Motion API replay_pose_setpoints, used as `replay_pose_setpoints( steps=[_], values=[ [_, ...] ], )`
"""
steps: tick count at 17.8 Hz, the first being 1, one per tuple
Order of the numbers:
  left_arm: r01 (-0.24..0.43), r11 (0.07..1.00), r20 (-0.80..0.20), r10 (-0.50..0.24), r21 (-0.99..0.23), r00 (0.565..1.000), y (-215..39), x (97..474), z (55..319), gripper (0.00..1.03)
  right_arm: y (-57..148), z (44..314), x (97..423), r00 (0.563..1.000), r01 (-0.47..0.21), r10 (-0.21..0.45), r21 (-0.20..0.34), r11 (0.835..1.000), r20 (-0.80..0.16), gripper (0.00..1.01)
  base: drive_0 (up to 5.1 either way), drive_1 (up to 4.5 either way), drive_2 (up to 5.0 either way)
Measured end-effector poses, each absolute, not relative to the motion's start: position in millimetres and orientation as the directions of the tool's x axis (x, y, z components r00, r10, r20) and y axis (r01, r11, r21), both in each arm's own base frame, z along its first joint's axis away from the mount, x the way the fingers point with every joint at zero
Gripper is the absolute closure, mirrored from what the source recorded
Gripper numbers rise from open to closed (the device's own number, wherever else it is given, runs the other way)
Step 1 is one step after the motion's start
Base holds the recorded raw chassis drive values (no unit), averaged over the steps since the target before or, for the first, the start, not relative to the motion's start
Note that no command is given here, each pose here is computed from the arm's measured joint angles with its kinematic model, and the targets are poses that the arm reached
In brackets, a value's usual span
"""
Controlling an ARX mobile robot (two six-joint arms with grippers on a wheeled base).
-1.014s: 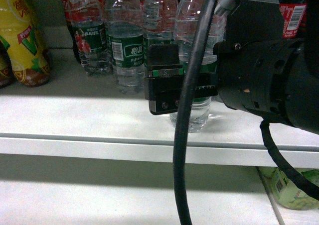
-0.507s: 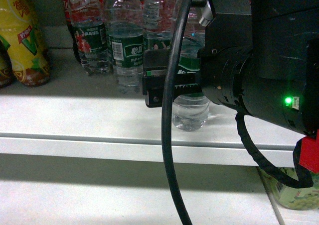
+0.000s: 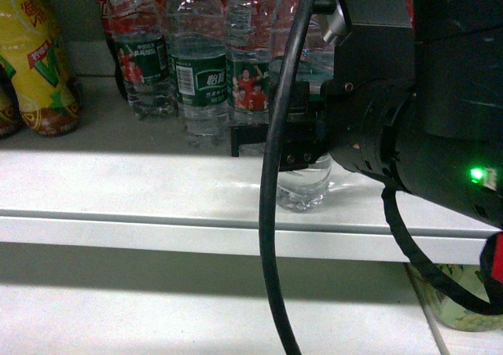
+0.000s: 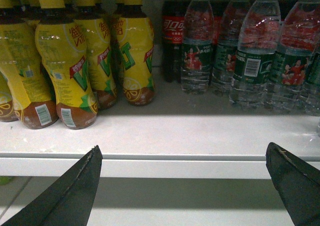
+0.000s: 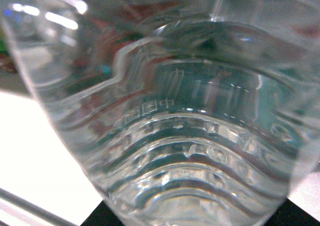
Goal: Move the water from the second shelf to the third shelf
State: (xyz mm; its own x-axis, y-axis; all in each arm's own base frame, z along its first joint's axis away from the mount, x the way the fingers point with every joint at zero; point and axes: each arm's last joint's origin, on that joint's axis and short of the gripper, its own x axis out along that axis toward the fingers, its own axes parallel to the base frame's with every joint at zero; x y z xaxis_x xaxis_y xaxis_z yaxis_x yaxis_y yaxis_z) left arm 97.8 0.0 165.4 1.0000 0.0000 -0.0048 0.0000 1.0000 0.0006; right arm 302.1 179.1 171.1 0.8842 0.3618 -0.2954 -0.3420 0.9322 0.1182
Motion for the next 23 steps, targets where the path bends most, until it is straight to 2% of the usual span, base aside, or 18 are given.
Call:
replay_pose_setpoints(
  steps=[2,5,6,7,8,13,18,23],
  values=[
    [0.0,1.0,-0.005,0.0,0.001,1.0,0,98,165,0.05,177,171,286,0.87,-0.376,0.396,0.125,0.918,-0.292,0.61,0.0,0.0,0.0],
    [0.0,1.0,-0.005,0.0,0.001,1.0,0,98,165,0.05,163,170,257,0.86,-0.407,0.422,0.112,0.906,-0.286,0.61,0.0,0.0,0.0],
    [0.0,1.0,-0.005,0.0,0.001,1.0,0,98,165,0.05,155,173,246,0.86,-0.413,0.426,0.11,0.904,-0.281,0.61,0.0,0.0,0.0],
    [0.0,1.0,-0.005,0.0,0.001,1.0,0,98,165,0.05,136,182,230,0.869,-0.409,0.425,0.117,0.905,-0.254,0.61,0.0,0.0,0.0],
    [0.0,1.0,-0.005,0.0,0.001,1.0,0,98,165,0.05,109,191,216,0.892,-0.374,0.391,0.118,0.92,-0.226,0.61,0.0,0.0,0.0],
    [0.0,1.0,-0.005,0.0,0.001,1.0,0,98,165,0.05,73,192,192,0.908,-0.324,0.339,0.102,0.941,-0.245,0.61,0.0,0.0,0.0],
    [0.0,1.0,-0.005,0.0,0.001,1.0,0,98,165,0.05,33,201,172,0.957,-0.177,0.193,0.092,0.98,-0.215,0.61,0.0,0.0,0.0],
    [0.0,1.0,-0.005,0.0,0.001,1.0,0,98,165,0.05,12,206,162,0.972,-0.101,0.12,0.103,0.99,-0.2,0.61,0.0,0.0,0.0]
  ],
)
